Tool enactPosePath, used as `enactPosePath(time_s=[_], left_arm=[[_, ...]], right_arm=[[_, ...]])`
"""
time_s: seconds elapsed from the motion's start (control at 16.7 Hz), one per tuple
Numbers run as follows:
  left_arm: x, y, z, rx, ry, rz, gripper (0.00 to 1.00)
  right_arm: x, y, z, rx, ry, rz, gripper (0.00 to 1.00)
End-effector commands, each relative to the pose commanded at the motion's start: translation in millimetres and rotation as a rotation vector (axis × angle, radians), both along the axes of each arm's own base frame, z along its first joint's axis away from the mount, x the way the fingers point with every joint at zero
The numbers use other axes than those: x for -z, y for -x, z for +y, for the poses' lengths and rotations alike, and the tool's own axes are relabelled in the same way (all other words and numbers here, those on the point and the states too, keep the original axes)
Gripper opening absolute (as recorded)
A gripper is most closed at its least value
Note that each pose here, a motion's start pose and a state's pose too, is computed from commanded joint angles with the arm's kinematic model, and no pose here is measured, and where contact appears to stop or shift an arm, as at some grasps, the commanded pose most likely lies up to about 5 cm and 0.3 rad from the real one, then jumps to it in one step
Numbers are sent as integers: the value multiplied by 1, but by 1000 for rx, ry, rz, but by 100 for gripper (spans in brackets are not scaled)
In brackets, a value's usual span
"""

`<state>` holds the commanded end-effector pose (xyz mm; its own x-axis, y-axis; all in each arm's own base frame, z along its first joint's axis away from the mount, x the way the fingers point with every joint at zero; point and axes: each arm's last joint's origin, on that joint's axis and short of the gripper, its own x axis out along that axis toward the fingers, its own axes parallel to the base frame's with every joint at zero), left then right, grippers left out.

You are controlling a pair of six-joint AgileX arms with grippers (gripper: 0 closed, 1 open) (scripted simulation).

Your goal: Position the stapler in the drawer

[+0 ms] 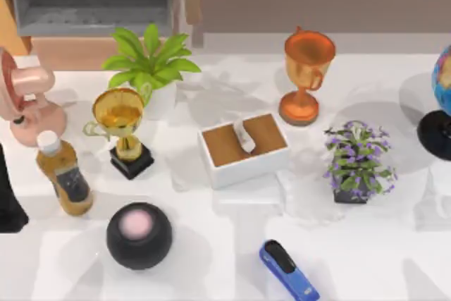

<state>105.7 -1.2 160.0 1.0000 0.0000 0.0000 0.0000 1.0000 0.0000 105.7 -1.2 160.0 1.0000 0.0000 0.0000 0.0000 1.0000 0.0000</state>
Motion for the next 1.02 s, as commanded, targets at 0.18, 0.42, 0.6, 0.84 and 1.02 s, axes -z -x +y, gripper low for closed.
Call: enactPosePath(time_s=[0.18,0.42,0.6,0.84,1.02], left_arm=[[-1,0,0,3,-6,3,100],[-13,-7,0,31,-94,26,100],[-32,-20,3,53,-216,39,100],[-61,-57,12,70,-431,41,100],[-77,-98,26,73,-616,31,100]], right_arm=[[0,0,0,0,0,0,100],[0,0,0,0,0,0,100],[0,0,0,0,0,0,100],[0,0,0,0,0,0,100],[0,0,0,0,0,0,100]])
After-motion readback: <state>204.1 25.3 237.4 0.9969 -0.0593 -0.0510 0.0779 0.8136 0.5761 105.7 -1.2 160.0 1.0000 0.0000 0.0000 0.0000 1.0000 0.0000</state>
